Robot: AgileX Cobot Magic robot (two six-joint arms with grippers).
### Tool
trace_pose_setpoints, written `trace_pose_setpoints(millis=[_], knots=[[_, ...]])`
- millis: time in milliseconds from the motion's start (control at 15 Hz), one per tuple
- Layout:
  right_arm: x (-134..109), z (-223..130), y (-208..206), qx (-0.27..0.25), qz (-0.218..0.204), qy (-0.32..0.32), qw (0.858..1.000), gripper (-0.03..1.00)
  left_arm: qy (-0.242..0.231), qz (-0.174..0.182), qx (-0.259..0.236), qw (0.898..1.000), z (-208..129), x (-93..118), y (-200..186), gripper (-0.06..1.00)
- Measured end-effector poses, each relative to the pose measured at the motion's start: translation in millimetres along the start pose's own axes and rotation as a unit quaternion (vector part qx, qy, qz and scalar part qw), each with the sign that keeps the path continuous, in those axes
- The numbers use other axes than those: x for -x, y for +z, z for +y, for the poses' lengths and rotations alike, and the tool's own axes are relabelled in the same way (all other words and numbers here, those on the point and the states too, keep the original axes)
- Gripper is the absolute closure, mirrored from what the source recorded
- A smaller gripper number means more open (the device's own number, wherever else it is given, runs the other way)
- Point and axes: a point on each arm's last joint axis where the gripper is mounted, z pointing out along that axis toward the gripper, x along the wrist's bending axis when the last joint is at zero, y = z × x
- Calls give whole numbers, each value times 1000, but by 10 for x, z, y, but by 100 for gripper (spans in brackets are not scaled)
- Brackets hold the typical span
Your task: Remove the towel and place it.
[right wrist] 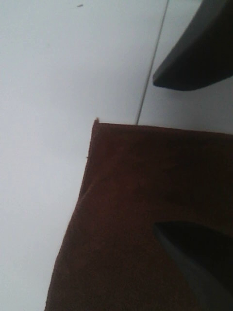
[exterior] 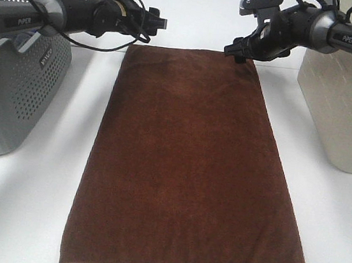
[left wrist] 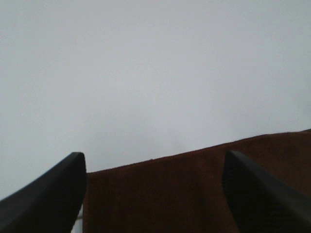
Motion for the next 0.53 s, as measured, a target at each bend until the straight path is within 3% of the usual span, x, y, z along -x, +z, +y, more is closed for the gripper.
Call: trace_pose_setpoints(millis=[200, 533], knots=[[46, 223, -216, 12, 3, 28, 1000, 25, -3, -5, 22, 1000, 272, 63, -122, 21], [210, 917, -1025, 81, 17, 88, 993, 25, 11, -3, 2, 1000, 803, 296, -508, 21]])
